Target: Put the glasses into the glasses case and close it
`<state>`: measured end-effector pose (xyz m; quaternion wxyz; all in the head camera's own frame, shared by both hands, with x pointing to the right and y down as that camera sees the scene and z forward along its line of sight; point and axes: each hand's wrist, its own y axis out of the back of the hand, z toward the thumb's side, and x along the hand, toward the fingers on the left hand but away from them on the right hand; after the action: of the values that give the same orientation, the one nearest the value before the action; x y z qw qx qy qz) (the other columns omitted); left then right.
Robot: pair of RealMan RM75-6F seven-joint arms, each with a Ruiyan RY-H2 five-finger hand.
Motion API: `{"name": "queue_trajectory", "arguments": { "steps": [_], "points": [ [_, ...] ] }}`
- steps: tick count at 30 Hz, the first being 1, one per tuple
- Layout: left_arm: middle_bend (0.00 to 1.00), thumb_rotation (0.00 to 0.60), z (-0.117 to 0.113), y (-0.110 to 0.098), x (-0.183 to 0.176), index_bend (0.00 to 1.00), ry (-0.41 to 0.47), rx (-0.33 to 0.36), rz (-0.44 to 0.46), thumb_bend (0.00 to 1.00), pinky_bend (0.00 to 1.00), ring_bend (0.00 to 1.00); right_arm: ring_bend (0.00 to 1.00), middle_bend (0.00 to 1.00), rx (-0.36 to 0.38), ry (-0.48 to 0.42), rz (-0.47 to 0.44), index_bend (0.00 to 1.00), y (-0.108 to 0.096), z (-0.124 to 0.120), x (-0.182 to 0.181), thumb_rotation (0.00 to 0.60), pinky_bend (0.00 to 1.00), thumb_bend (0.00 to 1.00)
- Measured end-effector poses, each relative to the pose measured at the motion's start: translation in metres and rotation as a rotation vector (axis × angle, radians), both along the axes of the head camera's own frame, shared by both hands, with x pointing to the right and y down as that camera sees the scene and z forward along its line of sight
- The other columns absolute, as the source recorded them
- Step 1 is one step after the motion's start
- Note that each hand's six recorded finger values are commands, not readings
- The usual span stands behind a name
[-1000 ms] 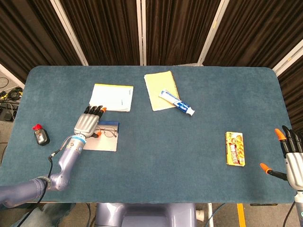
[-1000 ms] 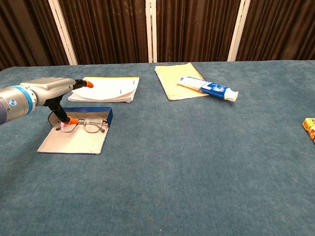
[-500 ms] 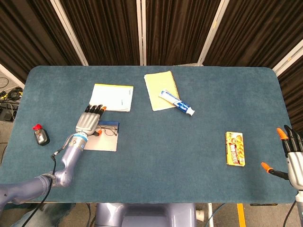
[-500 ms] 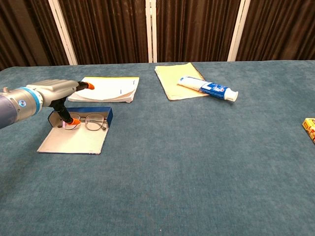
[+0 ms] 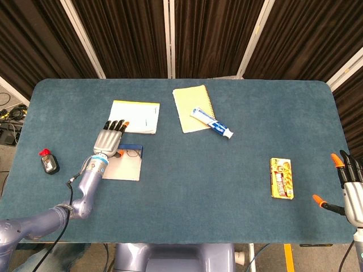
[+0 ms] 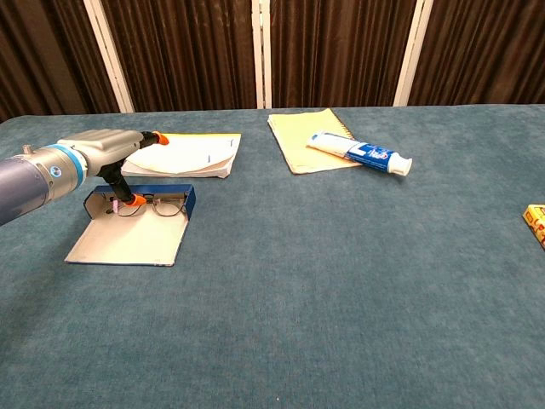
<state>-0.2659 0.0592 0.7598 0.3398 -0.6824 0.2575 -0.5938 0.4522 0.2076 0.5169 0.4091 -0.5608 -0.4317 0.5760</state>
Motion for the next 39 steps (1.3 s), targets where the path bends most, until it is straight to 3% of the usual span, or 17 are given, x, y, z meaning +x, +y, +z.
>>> {"name": "queue_trajectory", "arguments": {
  "steps": [12, 24, 27, 29, 39],
  "points": [
    [0.00, 0.600, -0.019, 0.018, -0.011, 0.00, 0.057, -0.001, 0.024, 0.30, 0.00, 0.00, 0.00, 0.00, 0.000, -0.006, -0.005, 0.00, 0.001, -0.001, -0.002, 0.600, 0.00, 0.00],
    [0.00, 0.600, -0.041, 0.085, -0.019, 0.00, 0.122, -0.015, 0.131, 0.28, 0.00, 0.00, 0.00, 0.00, -0.002, -0.019, -0.017, 0.00, 0.003, -0.002, -0.005, 0.600, 0.00, 0.00],
    [0.00, 0.600, -0.038, 0.088, -0.018, 0.00, 0.119, -0.019, 0.132, 0.15, 0.00, 0.00, 0.00, 0.00, -0.001, -0.021, -0.020, 0.00, 0.003, -0.002, -0.005, 0.600, 0.00, 0.00],
    [0.00, 0.600, -0.035, 0.089, -0.017, 0.00, 0.119, -0.022, 0.127, 0.12, 0.00, 0.00, 0.00, 0.00, 0.000, -0.021, -0.018, 0.00, 0.002, -0.003, -0.005, 0.600, 0.00, 0.00],
    [0.00, 0.600, -0.029, 0.091, -0.015, 0.00, 0.118, -0.030, 0.122, 0.13, 0.00, 0.00, 0.00, 0.00, -0.003, -0.018, -0.015, 0.00, 0.002, -0.001, -0.004, 0.600, 0.00, 0.00]
  ]
}}
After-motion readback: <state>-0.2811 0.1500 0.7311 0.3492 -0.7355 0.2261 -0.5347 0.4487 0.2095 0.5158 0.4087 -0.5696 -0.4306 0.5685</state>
